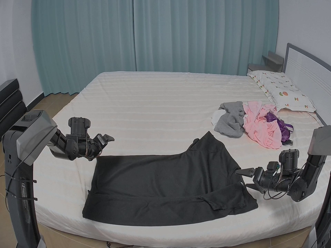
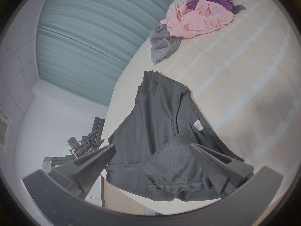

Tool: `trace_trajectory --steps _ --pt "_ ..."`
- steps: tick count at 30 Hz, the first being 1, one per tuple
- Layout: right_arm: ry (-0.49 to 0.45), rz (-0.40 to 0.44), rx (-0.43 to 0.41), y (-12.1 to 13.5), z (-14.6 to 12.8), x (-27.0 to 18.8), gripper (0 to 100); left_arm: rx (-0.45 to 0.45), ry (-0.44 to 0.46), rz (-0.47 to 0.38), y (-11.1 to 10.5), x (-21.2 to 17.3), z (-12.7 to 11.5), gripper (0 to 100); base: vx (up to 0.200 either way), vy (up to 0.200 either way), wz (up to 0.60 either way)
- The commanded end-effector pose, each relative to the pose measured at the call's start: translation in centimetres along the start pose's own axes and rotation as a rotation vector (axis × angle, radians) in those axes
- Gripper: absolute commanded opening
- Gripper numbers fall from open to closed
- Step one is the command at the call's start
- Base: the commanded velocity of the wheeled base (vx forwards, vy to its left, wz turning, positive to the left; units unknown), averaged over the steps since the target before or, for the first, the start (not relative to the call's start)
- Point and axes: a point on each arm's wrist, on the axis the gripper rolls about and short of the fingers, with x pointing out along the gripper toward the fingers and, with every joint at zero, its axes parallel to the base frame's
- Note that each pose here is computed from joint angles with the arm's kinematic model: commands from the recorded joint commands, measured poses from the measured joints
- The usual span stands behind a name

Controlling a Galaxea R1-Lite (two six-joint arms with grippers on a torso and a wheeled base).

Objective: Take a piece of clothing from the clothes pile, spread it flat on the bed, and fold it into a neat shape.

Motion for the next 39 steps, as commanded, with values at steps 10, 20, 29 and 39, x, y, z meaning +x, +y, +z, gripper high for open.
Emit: trace_trajectory --steps 10,20,29,39 --pt "0.011 -0.005 0.004 -0.2 -0.2 0.2 100 -0.013 -0.006 0.032 2.1 1.1 0.1 100 0.0 0.0 0.0" --pt "0.021 -0.005 0.001 -0.1 -0.4 0.3 100 0.037 -0.018 0.039 4.2 1.4 0.3 100 0.0 0.0 0.0" --pt "0.027 -0.004 -0.001 0.0 -0.6 0.4 100 0.074 -0.003 -0.007 5.0 2.2 -0.7 100 0.0 0.0 0.0" --pt "0.041 0.003 -0.002 0.0 -0.8 0.4 100 0.117 -0.015 -0.014 5.6 3.0 -1.1 100 0.0 0.0 0.0"
